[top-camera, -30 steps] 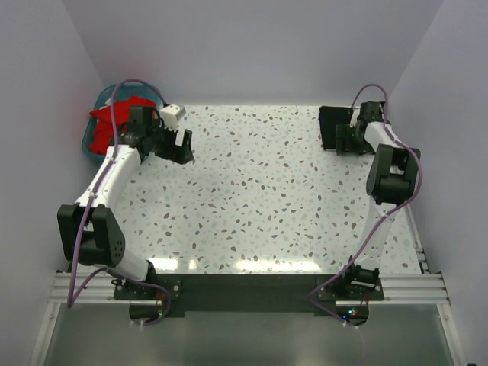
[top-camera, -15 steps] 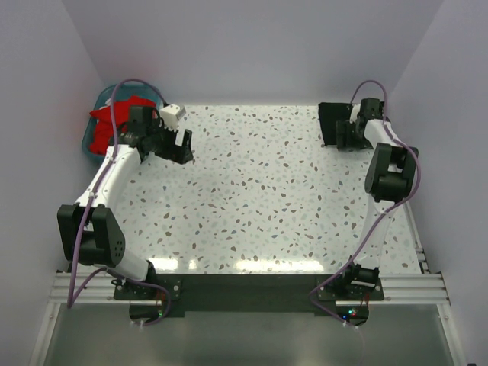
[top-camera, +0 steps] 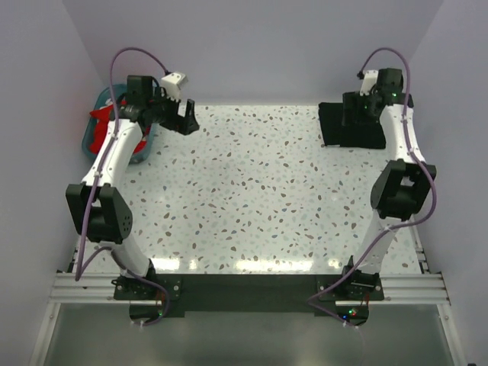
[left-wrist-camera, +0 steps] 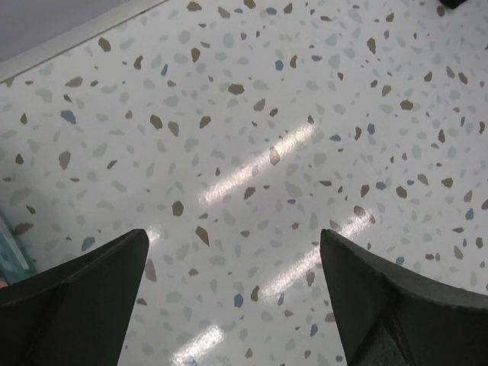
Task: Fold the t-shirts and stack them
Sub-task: Neatly place the folded tshirt to the corner, then reset both grippers
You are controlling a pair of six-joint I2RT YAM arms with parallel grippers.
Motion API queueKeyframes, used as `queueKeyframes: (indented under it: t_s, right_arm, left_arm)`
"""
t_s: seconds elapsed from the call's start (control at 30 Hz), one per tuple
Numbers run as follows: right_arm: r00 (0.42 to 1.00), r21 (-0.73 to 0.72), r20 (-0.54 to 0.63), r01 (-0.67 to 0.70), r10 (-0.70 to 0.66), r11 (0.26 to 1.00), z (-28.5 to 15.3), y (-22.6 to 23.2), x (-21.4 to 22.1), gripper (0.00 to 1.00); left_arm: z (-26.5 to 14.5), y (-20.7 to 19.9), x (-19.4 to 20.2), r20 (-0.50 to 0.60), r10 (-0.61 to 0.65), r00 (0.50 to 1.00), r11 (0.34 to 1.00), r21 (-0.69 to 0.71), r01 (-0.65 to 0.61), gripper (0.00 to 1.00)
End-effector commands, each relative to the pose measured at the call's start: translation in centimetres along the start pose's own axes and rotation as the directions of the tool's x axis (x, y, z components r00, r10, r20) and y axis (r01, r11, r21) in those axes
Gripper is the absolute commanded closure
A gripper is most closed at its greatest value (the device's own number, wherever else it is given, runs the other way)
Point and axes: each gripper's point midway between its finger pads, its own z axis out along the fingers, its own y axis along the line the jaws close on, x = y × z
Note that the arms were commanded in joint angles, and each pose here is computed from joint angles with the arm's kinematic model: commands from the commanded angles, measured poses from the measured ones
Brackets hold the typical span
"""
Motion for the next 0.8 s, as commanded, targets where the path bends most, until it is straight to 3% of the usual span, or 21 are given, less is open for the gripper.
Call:
queueKeyframes:
  t_s: [0.0,0.2,0.27,0.33,0.37,0.53,0.63,0.77]
  right_arm:
    - [0.988,-0.08,0.108,0.118,-0.109,0.99,-8.0,4.1,-3.4,0.07]
    - [0.984,-0.216,0.047,0.18,-0.174,0.96,-9.9,11.1,2.1,0.07]
    - [0.984,-0.258,-0.004,0.169,-0.176,0.951,-9.1,12.7,5.6,0.07]
    - [0.984,-0.288,0.025,0.177,-0.177,0.941,-10.2,14.3,6.9,0.07]
    - [0.984,-0.308,-0.027,0.158,-0.175,0.938,-9.7,15.0,9.6,0.07]
    - [0.983,-0.333,-0.05,0.151,-0.177,0.931,-11.1,15.6,14.4,0.05]
    - [0.981,-0.339,-0.071,0.148,-0.182,0.929,-11.4,15.7,16.6,0.05]
    - [0.977,-0.341,-0.093,0.151,-0.193,0.928,-11.5,15.6,18.2,0.04]
  left_arm:
    - [0.8,-0.7,-1.8,0.0,-0.067,0.998,0.994,0.087,0.067,0.0]
    - [1.5,0.0,-2.5,0.0,-0.118,0.993,0.991,0.069,0.118,0.0]
    - [1.4,-0.1,-1.7,-0.018,-0.122,0.992,0.99,0.064,0.123,0.0]
    - [1.7,0.0,0.3,-0.055,-0.124,0.991,0.991,0.051,0.127,0.0]
    - [1.2,-0.1,0.7,-0.056,-0.117,0.992,0.992,0.043,0.119,0.0]
    - [1.1,-0.8,7.9,-0.178,-0.129,0.976,0.991,0.012,0.133,0.0]
    - [0.3,-1.6,10.5,-0.191,-0.116,0.975,0.993,0.005,0.119,0.0]
    - [-0.9,-0.9,10.9,-0.174,-0.101,0.98,0.991,-0.102,0.084,0.0]
